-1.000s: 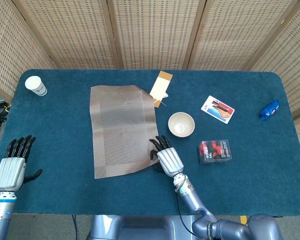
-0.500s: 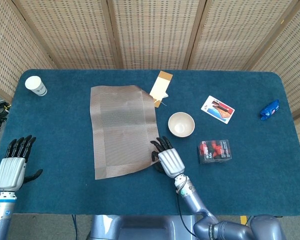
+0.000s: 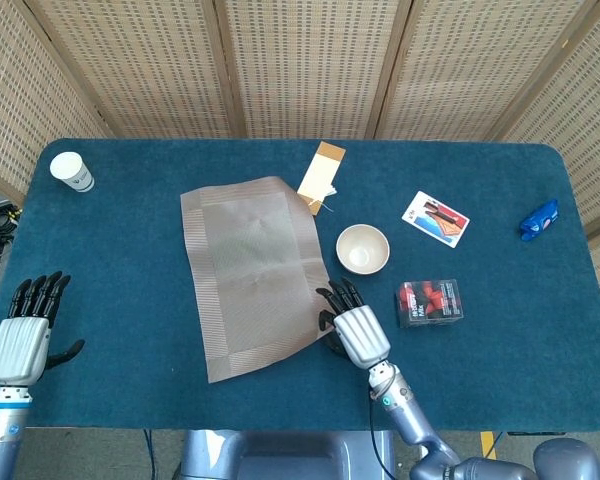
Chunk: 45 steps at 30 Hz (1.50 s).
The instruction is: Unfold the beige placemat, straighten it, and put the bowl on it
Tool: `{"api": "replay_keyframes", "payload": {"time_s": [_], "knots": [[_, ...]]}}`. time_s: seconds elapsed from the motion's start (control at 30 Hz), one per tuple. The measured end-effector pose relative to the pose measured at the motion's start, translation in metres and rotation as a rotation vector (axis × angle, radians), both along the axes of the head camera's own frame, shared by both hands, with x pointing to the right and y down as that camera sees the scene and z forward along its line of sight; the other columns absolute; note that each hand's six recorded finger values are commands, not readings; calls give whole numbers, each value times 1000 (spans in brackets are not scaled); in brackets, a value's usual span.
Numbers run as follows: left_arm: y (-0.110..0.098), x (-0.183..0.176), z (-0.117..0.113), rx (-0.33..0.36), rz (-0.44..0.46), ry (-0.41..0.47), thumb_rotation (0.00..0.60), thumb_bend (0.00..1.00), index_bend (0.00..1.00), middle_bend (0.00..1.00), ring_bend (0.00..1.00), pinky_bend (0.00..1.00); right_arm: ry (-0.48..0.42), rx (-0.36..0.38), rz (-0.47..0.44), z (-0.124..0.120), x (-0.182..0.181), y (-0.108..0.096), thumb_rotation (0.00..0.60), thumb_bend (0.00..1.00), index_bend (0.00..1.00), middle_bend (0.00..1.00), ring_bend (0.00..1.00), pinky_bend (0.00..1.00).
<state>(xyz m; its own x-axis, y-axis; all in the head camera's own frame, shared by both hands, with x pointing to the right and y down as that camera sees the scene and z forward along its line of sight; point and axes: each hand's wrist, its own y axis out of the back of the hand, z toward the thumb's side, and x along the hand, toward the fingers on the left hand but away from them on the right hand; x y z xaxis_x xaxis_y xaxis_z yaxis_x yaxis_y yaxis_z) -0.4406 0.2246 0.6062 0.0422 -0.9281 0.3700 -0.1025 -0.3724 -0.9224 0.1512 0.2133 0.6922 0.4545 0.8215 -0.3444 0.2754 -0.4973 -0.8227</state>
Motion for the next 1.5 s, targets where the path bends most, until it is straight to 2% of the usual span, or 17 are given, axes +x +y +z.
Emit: {"api": "replay_keyframes", "payload": {"time_s": [0.53, 0.97, 1.5], "knots": [[1, 3, -2, 5, 4, 12, 600, 179, 3, 0, 0, 0, 110, 35, 45, -22, 65, 2, 600, 626, 639, 246, 122, 89], [1, 4, 0, 1, 3, 11, 600, 180, 6, 0, 0, 0, 277, 87, 37, -29, 109, -23, 600, 626, 653, 258, 133, 90], [1, 5, 0, 3, 3, 12, 600, 179, 7, 0, 0, 0, 312, 154, 35, -51, 113, -49, 600, 627, 652, 258, 135, 90]]}}
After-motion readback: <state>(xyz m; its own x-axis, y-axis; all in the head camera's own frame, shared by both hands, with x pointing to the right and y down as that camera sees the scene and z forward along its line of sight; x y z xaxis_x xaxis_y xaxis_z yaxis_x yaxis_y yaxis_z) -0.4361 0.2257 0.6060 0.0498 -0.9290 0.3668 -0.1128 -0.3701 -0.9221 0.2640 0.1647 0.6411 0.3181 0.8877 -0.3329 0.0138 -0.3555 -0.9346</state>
